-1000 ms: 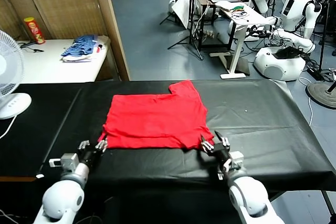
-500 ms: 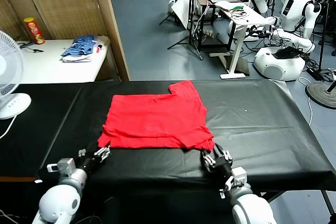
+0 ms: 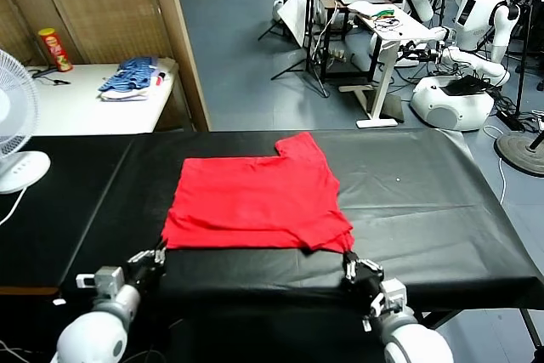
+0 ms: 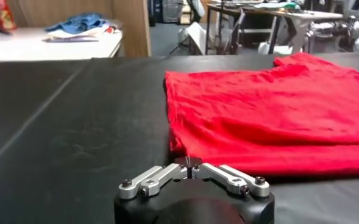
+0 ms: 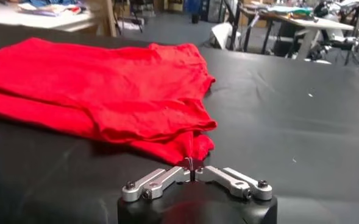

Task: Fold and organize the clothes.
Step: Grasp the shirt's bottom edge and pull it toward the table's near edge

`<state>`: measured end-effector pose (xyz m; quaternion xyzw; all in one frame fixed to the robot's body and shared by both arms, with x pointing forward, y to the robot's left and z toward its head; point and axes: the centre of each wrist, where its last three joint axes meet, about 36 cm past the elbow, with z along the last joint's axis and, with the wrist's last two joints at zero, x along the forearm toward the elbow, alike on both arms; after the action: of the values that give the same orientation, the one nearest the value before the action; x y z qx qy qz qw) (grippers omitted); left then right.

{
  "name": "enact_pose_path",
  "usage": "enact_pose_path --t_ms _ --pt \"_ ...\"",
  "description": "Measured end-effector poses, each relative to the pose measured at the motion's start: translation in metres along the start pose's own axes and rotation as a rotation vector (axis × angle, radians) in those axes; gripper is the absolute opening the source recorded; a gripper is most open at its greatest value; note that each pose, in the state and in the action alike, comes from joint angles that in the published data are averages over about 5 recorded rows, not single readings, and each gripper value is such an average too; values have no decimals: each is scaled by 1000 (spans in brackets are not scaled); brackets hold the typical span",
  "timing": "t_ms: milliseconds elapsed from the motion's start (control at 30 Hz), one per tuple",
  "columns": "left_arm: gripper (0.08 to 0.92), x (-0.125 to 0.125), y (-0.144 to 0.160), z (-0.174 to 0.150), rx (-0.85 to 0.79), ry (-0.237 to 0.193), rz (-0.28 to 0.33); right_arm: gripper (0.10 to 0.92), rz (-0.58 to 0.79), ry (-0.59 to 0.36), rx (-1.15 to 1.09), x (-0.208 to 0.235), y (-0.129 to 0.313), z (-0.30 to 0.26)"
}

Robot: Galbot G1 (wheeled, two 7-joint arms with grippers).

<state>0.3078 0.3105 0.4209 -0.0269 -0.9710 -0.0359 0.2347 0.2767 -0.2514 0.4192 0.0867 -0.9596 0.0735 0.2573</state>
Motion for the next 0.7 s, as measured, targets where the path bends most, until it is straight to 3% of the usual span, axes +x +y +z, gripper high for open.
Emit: enact_pose_path --t_ms 167,300,400,533,700 --pt "125 22 -5 0 -39 13 13 173 -6 3 -12 14 1 -1" --pt "138 37 -7 4 -43 45 30 380 -15 7 -15 23 5 -3" --pt "241 45 -9 6 -40 67 32 547 -20 8 -8 31 5 -9" --pt "471 53 -11 3 -51 111 20 736 -34 -31 -10 43 3 -25" --pt "719 68 -13 -13 -39 156 23 796 -45 -128 -26 41 -5 -48"
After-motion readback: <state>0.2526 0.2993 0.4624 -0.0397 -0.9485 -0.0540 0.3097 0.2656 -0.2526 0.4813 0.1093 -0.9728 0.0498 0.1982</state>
